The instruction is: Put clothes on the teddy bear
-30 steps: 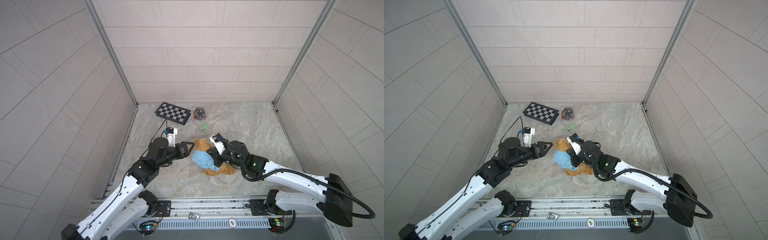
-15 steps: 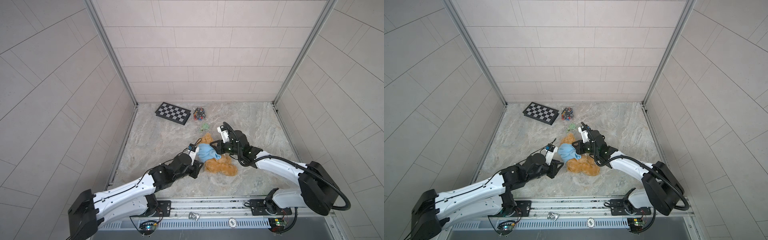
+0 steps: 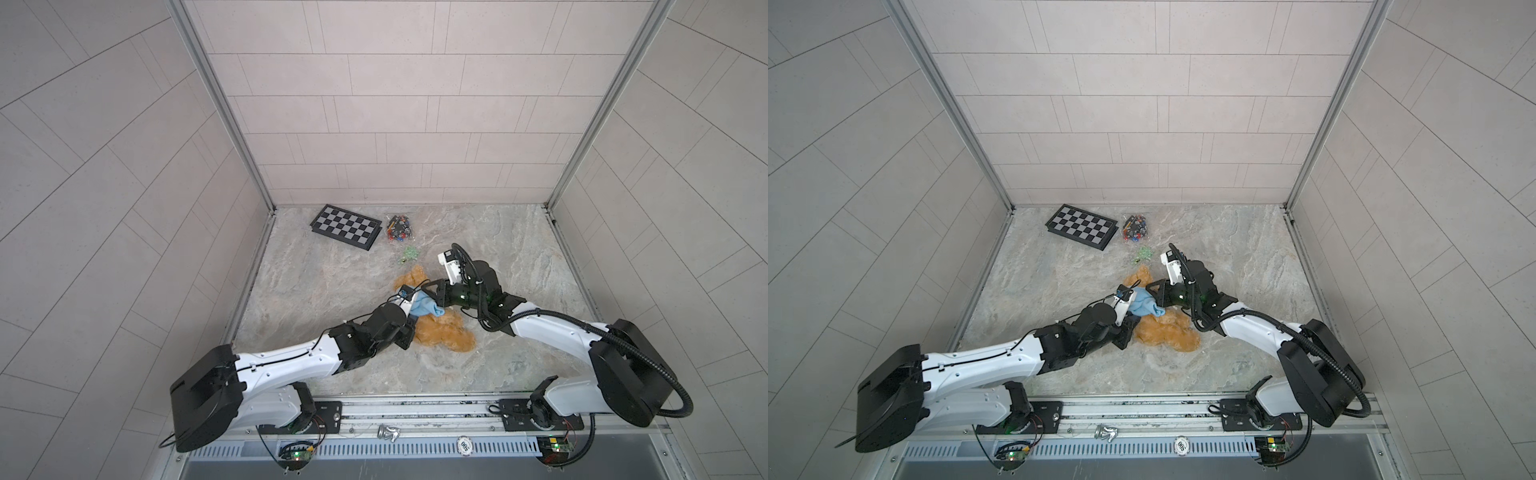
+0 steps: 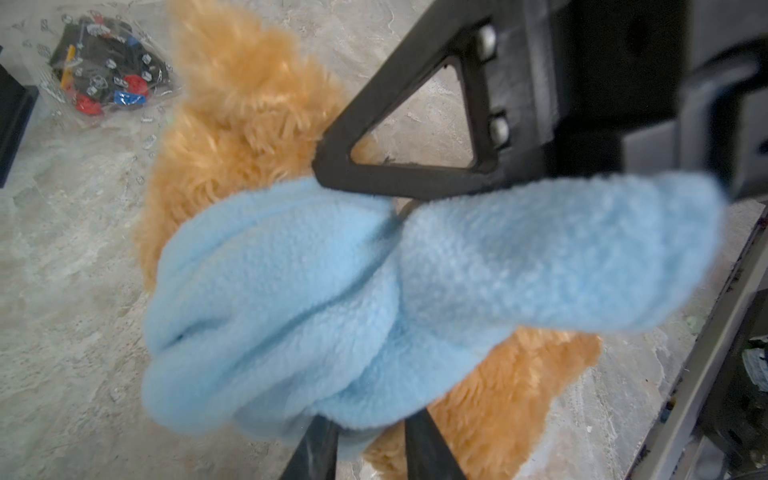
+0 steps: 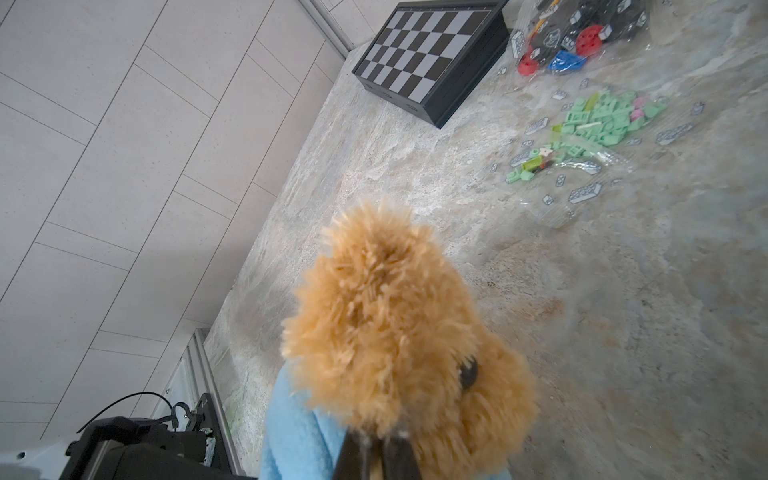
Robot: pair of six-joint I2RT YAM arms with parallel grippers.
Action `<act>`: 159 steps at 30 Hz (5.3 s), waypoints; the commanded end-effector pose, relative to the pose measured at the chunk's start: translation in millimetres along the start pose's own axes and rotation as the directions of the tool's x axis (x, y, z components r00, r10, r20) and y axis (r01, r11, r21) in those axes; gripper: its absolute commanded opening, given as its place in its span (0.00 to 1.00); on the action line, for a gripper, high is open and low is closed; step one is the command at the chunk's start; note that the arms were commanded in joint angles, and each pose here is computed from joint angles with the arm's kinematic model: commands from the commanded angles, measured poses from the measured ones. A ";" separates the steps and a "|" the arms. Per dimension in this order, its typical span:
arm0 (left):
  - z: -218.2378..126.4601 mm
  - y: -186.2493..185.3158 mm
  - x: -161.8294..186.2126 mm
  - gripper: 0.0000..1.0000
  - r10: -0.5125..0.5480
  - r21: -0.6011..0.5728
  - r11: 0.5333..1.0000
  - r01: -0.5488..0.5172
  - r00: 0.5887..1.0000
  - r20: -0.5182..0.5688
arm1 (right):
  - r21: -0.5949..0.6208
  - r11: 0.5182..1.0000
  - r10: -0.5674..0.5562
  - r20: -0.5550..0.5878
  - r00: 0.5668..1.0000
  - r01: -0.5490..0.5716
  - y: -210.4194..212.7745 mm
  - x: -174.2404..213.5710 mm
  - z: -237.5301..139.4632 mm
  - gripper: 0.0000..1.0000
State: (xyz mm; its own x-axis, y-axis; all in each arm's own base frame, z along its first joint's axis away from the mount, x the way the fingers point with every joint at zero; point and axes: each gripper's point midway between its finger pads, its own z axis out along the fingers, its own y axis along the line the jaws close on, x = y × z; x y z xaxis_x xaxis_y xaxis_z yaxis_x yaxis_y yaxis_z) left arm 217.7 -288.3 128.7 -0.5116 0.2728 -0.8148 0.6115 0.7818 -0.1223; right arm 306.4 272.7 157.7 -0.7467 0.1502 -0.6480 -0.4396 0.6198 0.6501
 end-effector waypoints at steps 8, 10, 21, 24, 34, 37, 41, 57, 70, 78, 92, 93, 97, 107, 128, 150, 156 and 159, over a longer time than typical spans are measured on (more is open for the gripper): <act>16.2 -5.4 -32.4 0.28 0.107 -0.053 0.993 -0.104 0.993 0.052 | -0.027 0.999 0.036 0.004 0.999 -0.035 5.6 0.1 -5.3 0.00; 21.3 -4.5 -31.4 0.13 0.110 -0.065 0.992 -0.108 0.993 0.042 | -0.031 0.999 0.038 0.007 0.999 -0.038 7.5 -0.4 -7.0 0.00; -9.6 -96.3 -34.8 0.00 -0.035 0.476 0.879 0.026 0.999 0.009 | 0.120 0.992 0.029 0.131 0.991 -0.045 -17.7 -8.7 -30.1 0.00; -23.0 -126.8 -29.4 0.00 -0.058 0.636 0.768 0.078 0.997 -0.052 | 0.161 0.985 0.039 0.178 0.983 -0.068 -25.6 -11.8 -38.0 0.00; -11.6 -144.1 -11.9 0.00 -0.032 0.696 0.705 0.135 0.987 -0.159 | 0.235 0.968 0.025 0.262 0.965 -0.088 -37.2 -14.9 -61.4 0.00; -4.8 -125.4 -14.3 0.00 -0.078 0.636 0.757 0.152 0.987 -0.143 | 0.228 0.972 -0.003 0.230 0.973 -0.051 -30.3 -15.4 -61.9 0.00; 2.4 -88.6 -7.3 0.00 -0.094 0.518 0.842 0.150 0.987 -0.133 | 0.230 0.973 -0.025 0.183 0.983 -0.018 -26.8 -8.7 -67.3 0.00; -10.9 -16.0 0.5 0.51 -0.283 0.360 0.887 0.290 0.956 -0.074 | 0.261 0.965 -0.024 0.046 0.999 0.011 -72.7 -5.4 -46.8 0.00; 64.3 18.6 23.4 0.55 -0.359 0.201 0.896 0.396 0.912 -0.198 | 0.329 0.944 0.019 -0.068 0.997 0.004 -125.3 -13.2 -19.9 0.17; 90.3 -0.7 31.9 0.39 -0.375 0.214 0.880 0.424 0.896 -0.236 | 0.410 0.904 -0.123 -0.020 0.992 0.120 -101.9 -51.5 -66.0 0.73; 80.0 -45.8 5.2 0.37 -0.472 0.407 0.765 0.500 0.864 -0.174 | 0.460 0.826 -0.303 -0.123 0.945 0.325 -18.1 -20.1 -139.3 0.83; 76.6 -45.9 5.1 0.38 -0.483 0.415 0.756 0.507 0.859 -0.169 | 0.451 0.824 -0.312 -0.146 0.939 0.344 -13.8 -12.3 -136.8 0.83; 66.5 -40.1 17.5 0.38 -0.512 0.409 0.740 0.534 0.842 -0.172 | 0.419 0.814 -0.321 -0.256 0.912 0.403 -12.6 22.0 -116.3 0.82; 48.5 6.2 27.1 0.40 -0.540 0.309 0.773 0.555 0.830 -0.138 | 0.477 0.741 -0.280 -0.420 0.863 0.472 -62.6 56.0 -84.3 0.53; 0.4 67.2 -13.7 0.57 -0.402 0.164 0.907 0.387 0.913 0.065 | -0.015 0.796 -0.576 -0.325 0.750 0.605 32.1 42.8 -81.2 0.00; -41.0 101.0 41.9 0.91 -0.610 0.143 0.789 0.597 0.789 0.073 | -0.389 0.782 -0.601 -0.263 0.755 0.487 47.8 52.0 -46.8 0.00; -29.8 88.9 30.4 0.99 -0.623 0.255 0.765 0.591 0.779 0.065 | -0.441 0.745 -0.625 -0.199 0.755 0.501 55.3 49.8 -41.6 0.00; -28.6 85.9 21.5 0.98 -0.628 0.297 0.756 0.583 0.774 0.081 | -0.470 0.716 -0.634 -0.132 0.762 0.516 67.7 44.9 -46.5 0.00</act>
State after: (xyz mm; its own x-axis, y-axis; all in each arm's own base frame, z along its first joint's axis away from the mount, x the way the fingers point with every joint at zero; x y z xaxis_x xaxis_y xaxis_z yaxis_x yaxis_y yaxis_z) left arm 235.9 -187.2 88.1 -0.7748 -0.2931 -0.5601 0.2525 0.6687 -0.6993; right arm 224.6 273.9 156.5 -0.4896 -0.4559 -0.7433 -0.8713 0.2896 0.3963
